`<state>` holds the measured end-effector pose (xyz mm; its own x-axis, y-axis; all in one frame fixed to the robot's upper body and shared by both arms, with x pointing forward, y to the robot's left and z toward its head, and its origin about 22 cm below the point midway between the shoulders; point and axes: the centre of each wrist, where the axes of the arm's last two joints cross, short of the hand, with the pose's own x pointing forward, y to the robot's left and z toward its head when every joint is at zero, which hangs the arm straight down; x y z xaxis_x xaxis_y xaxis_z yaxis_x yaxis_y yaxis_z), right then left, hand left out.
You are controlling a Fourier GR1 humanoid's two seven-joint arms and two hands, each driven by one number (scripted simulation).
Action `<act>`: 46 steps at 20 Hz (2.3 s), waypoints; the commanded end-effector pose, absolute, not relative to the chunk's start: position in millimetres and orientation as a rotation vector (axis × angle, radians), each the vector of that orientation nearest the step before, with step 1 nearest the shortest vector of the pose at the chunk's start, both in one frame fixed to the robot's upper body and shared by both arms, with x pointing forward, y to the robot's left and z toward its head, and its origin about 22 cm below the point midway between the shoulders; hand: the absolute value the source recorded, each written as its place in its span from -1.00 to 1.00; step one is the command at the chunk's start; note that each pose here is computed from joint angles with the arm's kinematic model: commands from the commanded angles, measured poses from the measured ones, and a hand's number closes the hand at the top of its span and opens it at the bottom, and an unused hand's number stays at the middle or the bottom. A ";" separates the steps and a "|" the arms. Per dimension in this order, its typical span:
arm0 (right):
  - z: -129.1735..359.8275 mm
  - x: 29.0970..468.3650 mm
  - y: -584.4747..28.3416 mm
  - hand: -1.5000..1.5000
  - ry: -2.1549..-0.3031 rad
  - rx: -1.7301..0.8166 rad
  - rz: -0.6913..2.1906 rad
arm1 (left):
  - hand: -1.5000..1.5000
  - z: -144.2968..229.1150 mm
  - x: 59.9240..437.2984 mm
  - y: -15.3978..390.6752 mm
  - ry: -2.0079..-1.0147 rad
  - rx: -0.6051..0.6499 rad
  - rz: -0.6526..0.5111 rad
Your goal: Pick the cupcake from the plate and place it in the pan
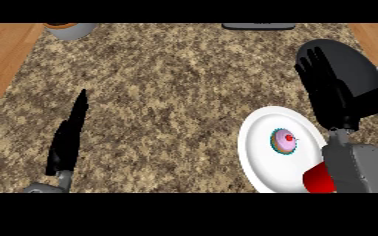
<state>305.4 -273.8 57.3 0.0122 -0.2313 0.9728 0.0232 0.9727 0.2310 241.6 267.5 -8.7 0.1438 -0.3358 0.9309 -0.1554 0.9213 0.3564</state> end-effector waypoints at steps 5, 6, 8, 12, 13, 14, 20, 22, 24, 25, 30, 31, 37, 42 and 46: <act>78.1 313.3 -205.3 1.00 -1.495 0.742 0.639 | 0.00 38.1 273.7 244.7 -1.645 0.280 -0.148; 78.9 311.6 -189.8 1.00 -1.463 0.818 0.759 | 0.00 40.7 275.1 236.4 -1.668 0.247 -0.155; 90.5 311.1 -228.9 1.00 -1.526 0.768 0.951 | 0.00 41.8 280.9 241.2 -1.633 0.219 -0.092; 117.9 316.8 -304.5 -1.00 -1.791 0.718 0.954 | 0.00 48.1 281.0 249.4 -1.635 0.216 -0.050; 130.2 321.8 -320.3 -1.00 -1.860 0.705 0.945 | 0.00 48.5 281.7 245.4 -1.636 0.193 -0.060; 136.6 323.7 -329.1 -1.00 -1.867 0.696 0.991 | 0.00 57.2 288.0 254.8 -1.631 0.202 -0.055; 209.1 329.7 -372.8 -1.00 -1.852 0.555 1.259 | 0.00 61.7 290.3 254.1 -1.656 0.169 -0.070; 232.9 328.4 -356.2 -1.00 -1.829 0.482 1.423 | 0.00 48.1 291.8 249.3 -1.635 0.161 -0.073; 250.7 325.3 -362.2 -1.00 -1.794 0.419 1.496 | 0.00 64.4 298.4 256.6 -1.651 0.156 -0.071; 255.4 328.8 -355.8 -1.00 -1.786 0.376 1.533 | 0.00 49.6 294.1 252.2 -1.641 0.157 -0.078; 251.8 334.0 -344.8 -1.00 -1.827 0.366 1.617 | 0.00 52.8 302.2 256.3 -1.642 0.163 -0.073; 252.7 327.7 -350.4 -1.00 -1.849 0.372 1.636 | 0.00 58.0 302.4 258.5 -1.636 0.181 -0.075; 238.3 339.5 -330.9 -1.00 -1.820 0.396 1.703 | 0.00 60.2 306.6 266.1 -1.633 0.173 -0.074; 210.6 332.5 -325.9 -1.00 -1.754 0.536 1.743 | 0.00 54.2 301.5 258.0 -1.624 0.168 -0.074; 197.3 332.8 -315.8 -1.00 -1.735 0.512 1.794 | 0.00 60.8 308.8 260.2 -1.624 0.180 -0.072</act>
